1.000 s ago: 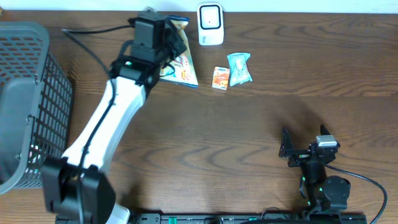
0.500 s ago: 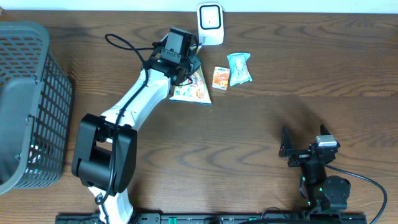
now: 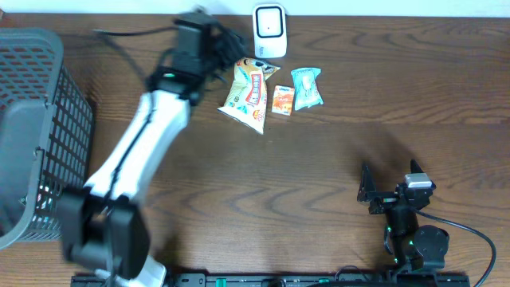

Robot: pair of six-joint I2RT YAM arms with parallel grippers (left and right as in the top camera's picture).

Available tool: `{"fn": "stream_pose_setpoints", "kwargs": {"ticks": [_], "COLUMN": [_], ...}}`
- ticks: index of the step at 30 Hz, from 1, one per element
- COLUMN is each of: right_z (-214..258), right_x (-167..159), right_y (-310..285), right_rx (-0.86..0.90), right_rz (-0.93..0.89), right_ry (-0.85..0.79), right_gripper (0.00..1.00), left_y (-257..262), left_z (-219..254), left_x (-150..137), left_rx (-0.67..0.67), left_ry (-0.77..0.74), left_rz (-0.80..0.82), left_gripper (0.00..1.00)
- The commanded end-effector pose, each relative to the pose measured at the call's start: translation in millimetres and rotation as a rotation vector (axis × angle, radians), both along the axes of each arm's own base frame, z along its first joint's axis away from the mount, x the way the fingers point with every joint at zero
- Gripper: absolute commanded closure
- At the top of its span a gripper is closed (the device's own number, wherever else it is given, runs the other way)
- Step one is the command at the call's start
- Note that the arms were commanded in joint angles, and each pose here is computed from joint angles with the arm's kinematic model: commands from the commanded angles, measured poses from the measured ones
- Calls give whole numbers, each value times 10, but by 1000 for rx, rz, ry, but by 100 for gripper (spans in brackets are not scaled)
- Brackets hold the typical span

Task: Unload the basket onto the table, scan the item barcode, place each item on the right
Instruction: 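Carry the yellow bag to the scanner and release it left of the box, then reach the left gripper into the basket and grasp the dark ointment box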

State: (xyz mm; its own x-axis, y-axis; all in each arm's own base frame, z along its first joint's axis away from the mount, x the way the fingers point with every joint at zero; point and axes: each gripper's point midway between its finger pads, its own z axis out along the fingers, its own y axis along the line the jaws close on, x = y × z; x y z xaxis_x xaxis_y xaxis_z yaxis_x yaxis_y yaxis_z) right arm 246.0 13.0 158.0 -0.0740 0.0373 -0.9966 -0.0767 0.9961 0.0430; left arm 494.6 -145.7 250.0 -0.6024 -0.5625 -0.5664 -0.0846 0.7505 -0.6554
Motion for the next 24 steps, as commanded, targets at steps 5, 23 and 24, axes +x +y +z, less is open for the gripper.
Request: {"fn": "stream_pose_setpoints", "kwargs": {"ticks": [5, 23, 24], "right_z": [-5, -5, -5], "right_x": [-2, -2, -2], "right_y": [-14, -14, -14], "right_rx": [-12, -12, -12], "right_rz": [-6, -6, -6], "right_ry": [-1, -1, -1], "right_gripper": [1, 1, 1], "left_y": [2166, 4571, 4574], "left_z": [1357, -239, -313], "left_x": [-868, -3269, -3288], "left_rx": [287, 341, 338], "left_ry": [-220, 746, 780], "left_rz": [479, 1175, 1158], "left_gripper": [38, 9, 8]}}
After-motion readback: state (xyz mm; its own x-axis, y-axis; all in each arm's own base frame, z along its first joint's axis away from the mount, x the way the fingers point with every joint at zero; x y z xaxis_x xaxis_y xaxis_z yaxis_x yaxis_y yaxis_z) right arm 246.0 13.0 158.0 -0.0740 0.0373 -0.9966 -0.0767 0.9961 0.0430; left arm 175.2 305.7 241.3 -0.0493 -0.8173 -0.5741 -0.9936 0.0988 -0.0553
